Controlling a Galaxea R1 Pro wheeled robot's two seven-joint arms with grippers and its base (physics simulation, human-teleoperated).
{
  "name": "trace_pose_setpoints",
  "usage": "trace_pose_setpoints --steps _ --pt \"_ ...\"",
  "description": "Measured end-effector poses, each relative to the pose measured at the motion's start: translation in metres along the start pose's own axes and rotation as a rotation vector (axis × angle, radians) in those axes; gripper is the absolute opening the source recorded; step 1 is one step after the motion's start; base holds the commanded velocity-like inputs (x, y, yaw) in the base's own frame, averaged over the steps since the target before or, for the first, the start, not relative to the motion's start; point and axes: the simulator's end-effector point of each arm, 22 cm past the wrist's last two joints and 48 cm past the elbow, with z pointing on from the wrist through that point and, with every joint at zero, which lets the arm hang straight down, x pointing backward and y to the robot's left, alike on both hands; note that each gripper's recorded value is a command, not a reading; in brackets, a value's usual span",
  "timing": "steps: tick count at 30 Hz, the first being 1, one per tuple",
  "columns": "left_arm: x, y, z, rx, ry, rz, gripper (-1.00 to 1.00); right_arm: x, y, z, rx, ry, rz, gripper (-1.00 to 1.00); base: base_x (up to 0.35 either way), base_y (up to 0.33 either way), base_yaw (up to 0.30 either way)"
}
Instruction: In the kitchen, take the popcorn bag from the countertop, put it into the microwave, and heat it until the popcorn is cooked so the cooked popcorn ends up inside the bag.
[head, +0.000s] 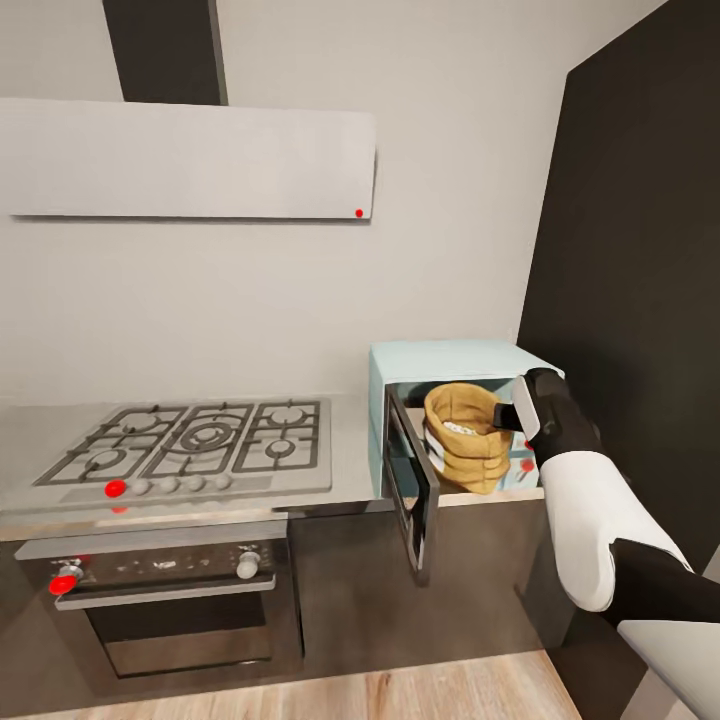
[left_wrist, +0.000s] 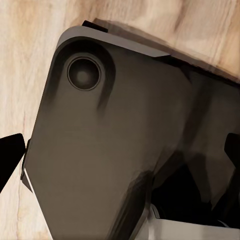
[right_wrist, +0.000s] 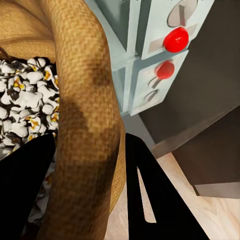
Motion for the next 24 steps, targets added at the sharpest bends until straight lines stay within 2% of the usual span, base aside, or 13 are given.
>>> trace_pose_setpoints --steps 9,24 --pt "0.0002 0.0 0.0 0.0 0.001 0.0 1.0 0.0 0.0002 0.0 -0.001 0.0 0.0 -1.0 0.009 0.0 0.0" --pt "0.0002 -0.0002 -0.0001 0.001 0.0 0.0 1.0 -0.0005 0.0011 -0.0008 -0.006 -0.002 0.005 -1.0 0.187 0.0 0.0"
